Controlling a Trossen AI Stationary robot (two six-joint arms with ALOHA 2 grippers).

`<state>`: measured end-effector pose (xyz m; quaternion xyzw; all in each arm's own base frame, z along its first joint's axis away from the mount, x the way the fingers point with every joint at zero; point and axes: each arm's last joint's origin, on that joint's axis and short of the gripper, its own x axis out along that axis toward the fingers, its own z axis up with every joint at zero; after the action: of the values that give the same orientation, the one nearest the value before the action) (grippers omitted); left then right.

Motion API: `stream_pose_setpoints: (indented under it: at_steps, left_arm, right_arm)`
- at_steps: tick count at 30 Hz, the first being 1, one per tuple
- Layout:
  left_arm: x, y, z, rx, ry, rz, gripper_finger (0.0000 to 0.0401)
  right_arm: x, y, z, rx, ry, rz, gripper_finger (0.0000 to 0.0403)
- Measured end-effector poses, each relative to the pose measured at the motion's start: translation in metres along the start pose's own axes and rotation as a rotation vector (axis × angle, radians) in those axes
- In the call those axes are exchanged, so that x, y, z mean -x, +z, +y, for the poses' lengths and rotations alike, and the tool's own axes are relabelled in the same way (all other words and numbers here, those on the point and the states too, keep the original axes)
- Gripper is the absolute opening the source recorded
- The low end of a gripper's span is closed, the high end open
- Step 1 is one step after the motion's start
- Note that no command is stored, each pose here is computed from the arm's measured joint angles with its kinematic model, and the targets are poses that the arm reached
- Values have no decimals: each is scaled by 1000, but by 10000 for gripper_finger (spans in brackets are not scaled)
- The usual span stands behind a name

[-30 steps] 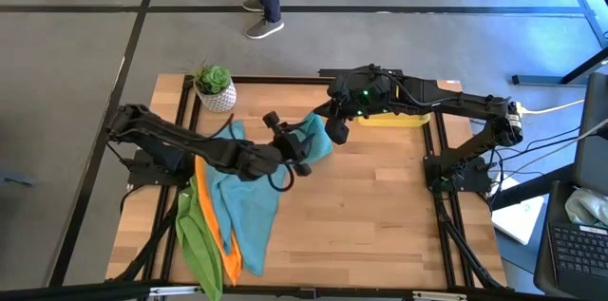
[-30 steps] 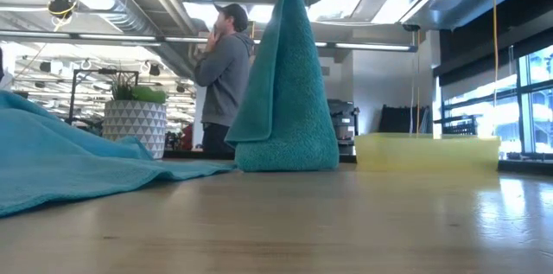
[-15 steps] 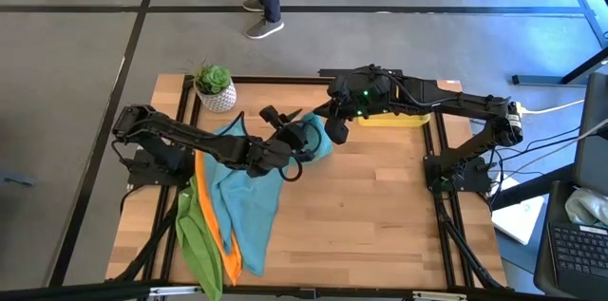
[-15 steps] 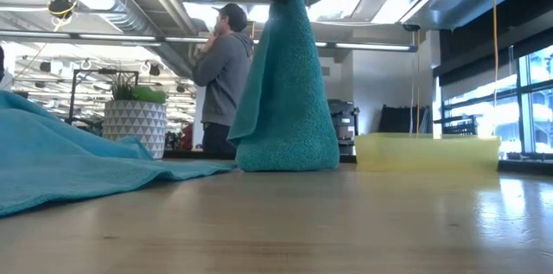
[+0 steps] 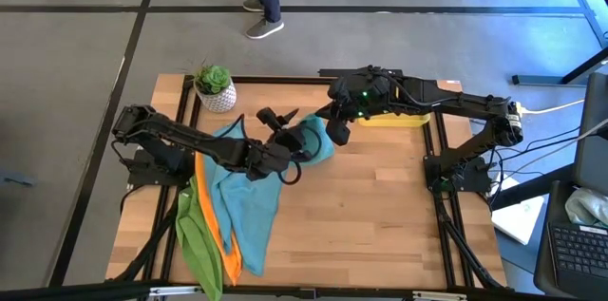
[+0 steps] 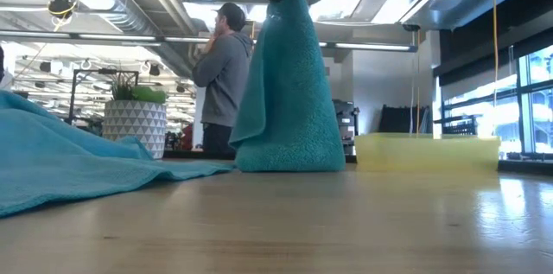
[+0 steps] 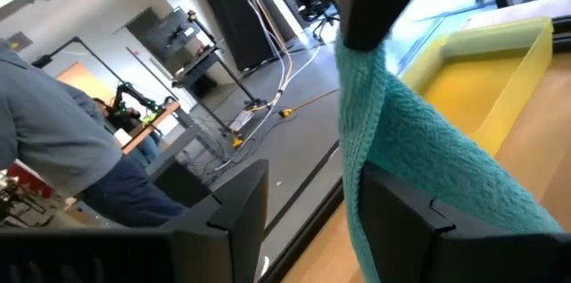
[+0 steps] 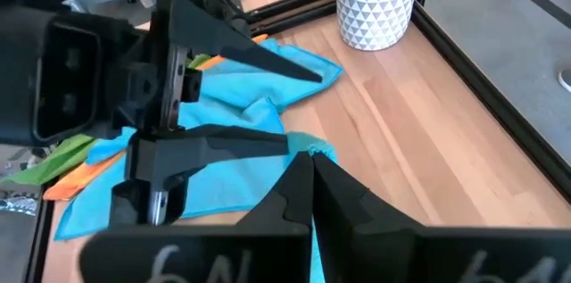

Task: Fold microfiber towels
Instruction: Fold the right blue microfiber towel

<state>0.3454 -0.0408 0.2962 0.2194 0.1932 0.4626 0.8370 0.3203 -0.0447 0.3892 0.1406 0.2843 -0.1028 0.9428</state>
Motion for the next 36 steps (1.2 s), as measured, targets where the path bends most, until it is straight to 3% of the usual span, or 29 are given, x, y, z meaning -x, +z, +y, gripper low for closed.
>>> stream_pose_setpoints:
  at_steps: [10, 16, 36]
  left_arm:
    - [-1, -8, -1, -8, -5, 38, 161]
    - [0, -10, -1, -13, -6, 45, 161]
    - [0, -10, -2, -12, -24, 44, 161]
  right_arm:
    - [25, 19, 5, 19, 21, -79, 3]
    - [40, 24, 6, 23, 15, -44, 3]
    - [92, 50, 26, 50, 121, -128, 3]
